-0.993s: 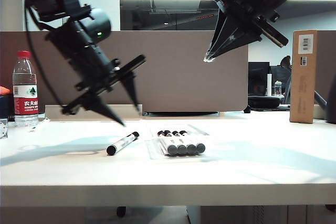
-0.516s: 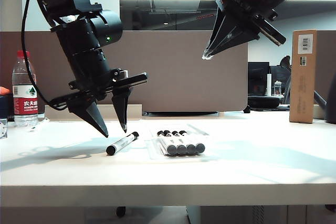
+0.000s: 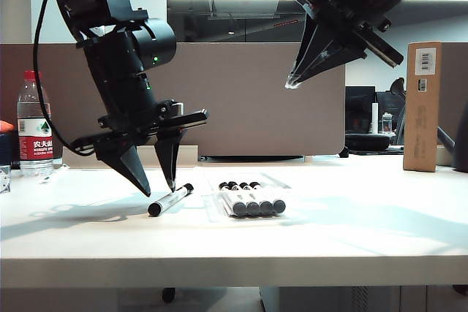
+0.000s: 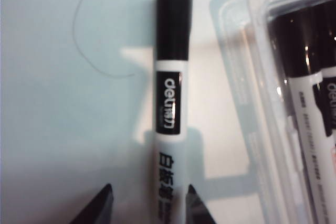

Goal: Pick up the markers scattered on the table and put them into the packaging box, making sure the markers fit the shape of the box's grooves.

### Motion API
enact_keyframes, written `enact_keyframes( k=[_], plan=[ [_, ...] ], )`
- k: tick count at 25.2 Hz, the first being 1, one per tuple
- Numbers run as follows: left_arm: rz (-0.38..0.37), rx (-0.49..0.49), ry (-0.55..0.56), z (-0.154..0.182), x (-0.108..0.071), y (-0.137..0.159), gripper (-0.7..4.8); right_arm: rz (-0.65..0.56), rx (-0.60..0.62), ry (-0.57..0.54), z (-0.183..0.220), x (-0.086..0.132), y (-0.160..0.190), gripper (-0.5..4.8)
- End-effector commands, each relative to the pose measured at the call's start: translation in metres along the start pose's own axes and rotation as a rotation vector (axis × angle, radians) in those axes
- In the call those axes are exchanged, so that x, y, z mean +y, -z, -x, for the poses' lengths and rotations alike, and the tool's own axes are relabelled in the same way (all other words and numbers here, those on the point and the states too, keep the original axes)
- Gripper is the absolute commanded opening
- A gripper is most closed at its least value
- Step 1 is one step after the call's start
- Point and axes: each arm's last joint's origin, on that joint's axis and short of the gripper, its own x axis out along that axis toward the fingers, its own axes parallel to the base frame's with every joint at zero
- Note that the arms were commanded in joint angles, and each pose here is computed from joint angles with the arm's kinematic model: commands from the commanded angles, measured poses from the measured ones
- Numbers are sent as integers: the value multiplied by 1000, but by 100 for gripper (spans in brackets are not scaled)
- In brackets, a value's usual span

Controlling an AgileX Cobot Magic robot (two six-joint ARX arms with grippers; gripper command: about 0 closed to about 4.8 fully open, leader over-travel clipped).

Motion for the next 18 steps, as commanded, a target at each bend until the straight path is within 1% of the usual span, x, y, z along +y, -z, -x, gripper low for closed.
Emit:
enact_keyframes(
  k=[1, 5, 6, 7, 8, 12, 13, 14, 18],
  plan=[
    [-24, 23, 12, -5, -5, 3, 175, 8, -10, -7, 2, 2, -2, -6],
    [-73, 29, -26, -10, -13, 8, 174, 8, -9, -7, 2, 2, -2, -6],
    [-84, 32, -34, -11, -14, 8, 162, 8, -7, -8, 2, 2, -1, -6],
    [-90, 32, -44, -11, -15, 9, 127, 7, -4, -13, 2, 2, -1, -6],
    [-90, 39, -55, -11, -14, 10, 76, 7, -1, -20, 2, 2, -1, -6],
    [-127, 59, -108, -12, -12, 13, 68, 10, -1, -23, 2, 2, -1, -6],
    [-133, 63, -116, -12, -11, 13, 41, 10, -1, -23, 2, 2, -1, -6],
    [-134, 70, -118, -12, -11, 14, -6, 10, -1, -23, 2, 2, -1, -6],
    [-122, 75, -83, -12, -12, 13, -6, 10, 1, -23, 2, 2, -1, -6]
  ],
)
